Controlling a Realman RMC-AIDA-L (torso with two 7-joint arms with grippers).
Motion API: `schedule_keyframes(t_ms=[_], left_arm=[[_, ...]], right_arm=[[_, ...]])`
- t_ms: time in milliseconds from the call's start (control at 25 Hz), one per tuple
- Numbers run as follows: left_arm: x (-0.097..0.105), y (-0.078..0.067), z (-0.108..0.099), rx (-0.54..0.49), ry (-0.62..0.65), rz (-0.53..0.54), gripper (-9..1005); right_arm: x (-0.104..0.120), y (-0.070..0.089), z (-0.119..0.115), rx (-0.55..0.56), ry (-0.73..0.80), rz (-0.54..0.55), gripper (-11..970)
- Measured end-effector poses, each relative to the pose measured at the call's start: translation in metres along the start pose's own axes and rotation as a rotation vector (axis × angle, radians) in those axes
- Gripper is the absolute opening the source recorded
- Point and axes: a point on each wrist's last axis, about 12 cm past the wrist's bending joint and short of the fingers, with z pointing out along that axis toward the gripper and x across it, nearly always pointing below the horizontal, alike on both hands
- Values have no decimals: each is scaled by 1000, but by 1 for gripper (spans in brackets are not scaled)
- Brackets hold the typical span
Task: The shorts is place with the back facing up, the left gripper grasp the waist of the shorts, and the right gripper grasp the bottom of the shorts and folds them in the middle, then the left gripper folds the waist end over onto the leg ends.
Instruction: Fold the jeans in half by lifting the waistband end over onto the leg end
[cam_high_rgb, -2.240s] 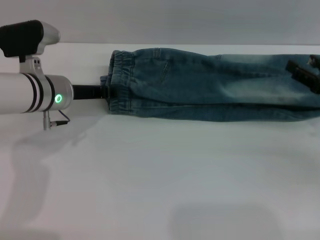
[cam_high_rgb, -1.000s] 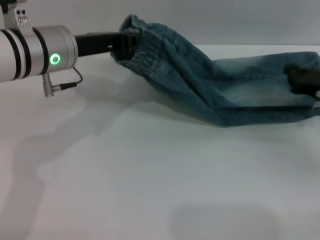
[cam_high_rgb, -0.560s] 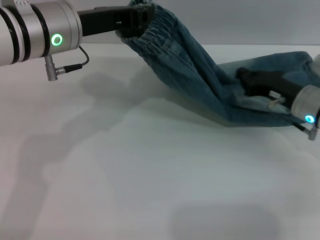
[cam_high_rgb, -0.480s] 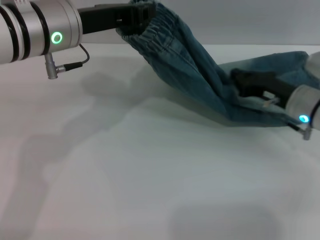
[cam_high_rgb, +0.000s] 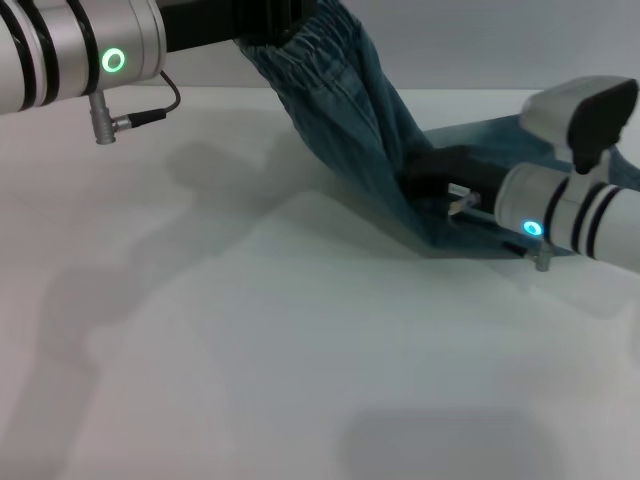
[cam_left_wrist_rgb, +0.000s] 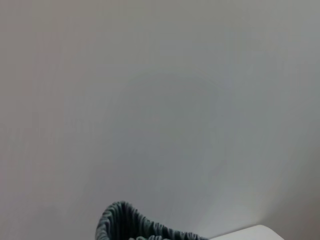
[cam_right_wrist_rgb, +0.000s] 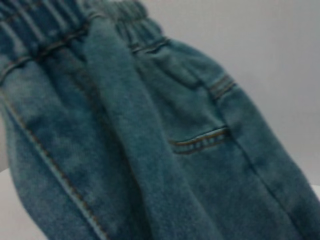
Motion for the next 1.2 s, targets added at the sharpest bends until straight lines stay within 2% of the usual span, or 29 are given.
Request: schedule_keyframes(t_ms=[160,280,360,520,680,840,1200], left_arm=[[-1,1,0,-3,-6,1,64],[-2,1,-1,-5,-8,2,64],[-3,2,-1,-8,-11,4,65],[-3,4,-3,-14,-12,2,65],[-3,4,-3,-15,-14,3,65],[-4,3,-2,-10,-18,4,63],[-12,-5,-5,27,-57,10,62]], right_arm=[[-1,6,5,-24,11,-3,-1],[3,3,0,-12,4,2,0],[8,-6,-11,19,-14,8,0],[15,-34,-45,131,-92,41,0],[20,-44,-60,181,-129,91,0],[22,-37,-48,166,-96,111,0],[8,-5,-6,42,-9,90,0]])
